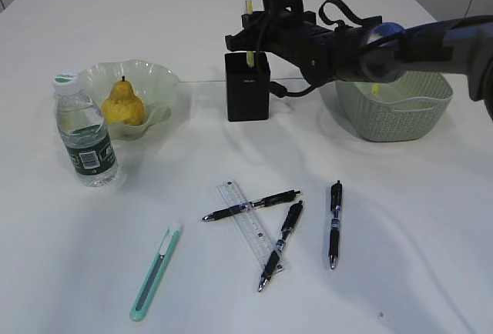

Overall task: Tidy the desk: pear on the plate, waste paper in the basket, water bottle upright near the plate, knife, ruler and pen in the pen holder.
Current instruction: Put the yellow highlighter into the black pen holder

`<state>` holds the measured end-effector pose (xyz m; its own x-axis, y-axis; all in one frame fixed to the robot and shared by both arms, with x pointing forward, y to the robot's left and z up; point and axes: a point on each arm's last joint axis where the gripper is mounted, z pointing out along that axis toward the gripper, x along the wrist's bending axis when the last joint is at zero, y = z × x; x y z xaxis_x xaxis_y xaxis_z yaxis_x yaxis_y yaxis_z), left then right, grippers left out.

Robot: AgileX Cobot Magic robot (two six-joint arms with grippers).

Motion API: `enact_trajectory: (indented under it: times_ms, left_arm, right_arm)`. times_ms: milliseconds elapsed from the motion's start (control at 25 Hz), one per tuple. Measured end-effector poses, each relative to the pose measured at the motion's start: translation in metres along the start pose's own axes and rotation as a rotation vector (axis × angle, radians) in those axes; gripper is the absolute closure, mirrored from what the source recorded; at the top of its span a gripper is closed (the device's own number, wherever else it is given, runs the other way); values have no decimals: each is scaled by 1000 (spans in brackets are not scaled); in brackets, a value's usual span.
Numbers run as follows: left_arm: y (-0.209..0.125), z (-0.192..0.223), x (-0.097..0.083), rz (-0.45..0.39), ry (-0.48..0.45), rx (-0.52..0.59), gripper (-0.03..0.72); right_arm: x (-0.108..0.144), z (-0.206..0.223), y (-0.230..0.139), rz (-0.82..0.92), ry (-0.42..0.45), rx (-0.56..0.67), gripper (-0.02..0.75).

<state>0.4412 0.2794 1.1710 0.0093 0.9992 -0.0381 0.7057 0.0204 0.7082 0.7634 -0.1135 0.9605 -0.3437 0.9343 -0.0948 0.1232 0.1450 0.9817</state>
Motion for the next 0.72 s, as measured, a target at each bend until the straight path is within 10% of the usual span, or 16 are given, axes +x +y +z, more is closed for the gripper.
enact_trajectory:
  times_ms: [720]
  left_arm:
    - [0,0,0,2,3,0,161]
  right_arm:
    - [1,2,-8,1,3,6,611]
